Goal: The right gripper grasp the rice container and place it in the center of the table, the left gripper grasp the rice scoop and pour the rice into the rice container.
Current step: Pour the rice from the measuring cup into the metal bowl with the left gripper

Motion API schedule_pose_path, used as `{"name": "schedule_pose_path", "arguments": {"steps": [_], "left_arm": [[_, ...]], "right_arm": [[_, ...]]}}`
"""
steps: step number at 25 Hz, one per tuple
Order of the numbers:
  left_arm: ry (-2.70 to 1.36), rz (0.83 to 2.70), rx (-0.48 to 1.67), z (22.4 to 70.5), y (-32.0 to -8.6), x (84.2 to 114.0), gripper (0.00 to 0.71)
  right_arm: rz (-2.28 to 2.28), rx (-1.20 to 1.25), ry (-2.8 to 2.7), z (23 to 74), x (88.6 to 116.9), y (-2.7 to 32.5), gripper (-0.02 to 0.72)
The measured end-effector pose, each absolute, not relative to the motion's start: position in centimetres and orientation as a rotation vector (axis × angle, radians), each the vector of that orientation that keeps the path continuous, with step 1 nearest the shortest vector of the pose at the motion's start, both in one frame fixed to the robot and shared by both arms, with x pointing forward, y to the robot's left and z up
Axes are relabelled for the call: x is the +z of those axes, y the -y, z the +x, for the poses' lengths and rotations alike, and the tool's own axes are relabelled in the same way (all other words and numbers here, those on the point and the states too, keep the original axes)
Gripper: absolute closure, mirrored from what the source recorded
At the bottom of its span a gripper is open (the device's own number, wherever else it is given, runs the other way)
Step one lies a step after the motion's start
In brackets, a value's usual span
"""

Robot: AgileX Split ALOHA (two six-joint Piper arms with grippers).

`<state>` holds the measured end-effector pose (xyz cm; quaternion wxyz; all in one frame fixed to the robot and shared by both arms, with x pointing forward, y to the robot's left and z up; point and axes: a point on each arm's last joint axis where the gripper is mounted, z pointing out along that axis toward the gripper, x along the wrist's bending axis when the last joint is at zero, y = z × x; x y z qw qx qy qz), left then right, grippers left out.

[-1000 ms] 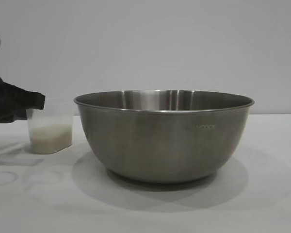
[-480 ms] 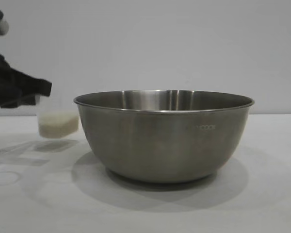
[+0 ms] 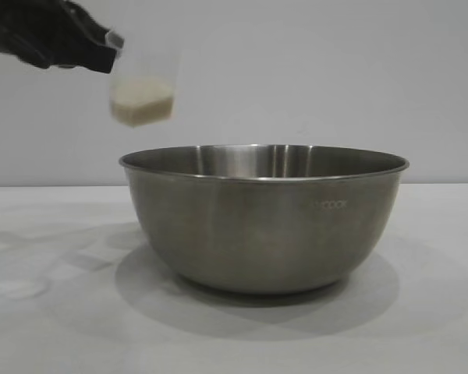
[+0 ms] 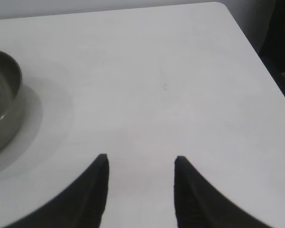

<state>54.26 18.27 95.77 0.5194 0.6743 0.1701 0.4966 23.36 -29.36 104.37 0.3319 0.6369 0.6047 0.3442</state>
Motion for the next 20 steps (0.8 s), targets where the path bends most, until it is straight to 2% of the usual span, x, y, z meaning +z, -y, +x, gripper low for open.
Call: {"name": "schedule_pose_path", "arguments": {"steps": [11,20], "left_arm": [[0.323,1.698,1.409,53.8,-15.9,96.8,0.71],[0.847,1.647,1.59,52.9,-15.1,96.5,0.71]], "right_arm": [[1.663,0.899,-1.582,23.4,104.4,29.4,0.379],[1.663,0.899,-1.582,23.4,104.4,29.4,0.379]]}}
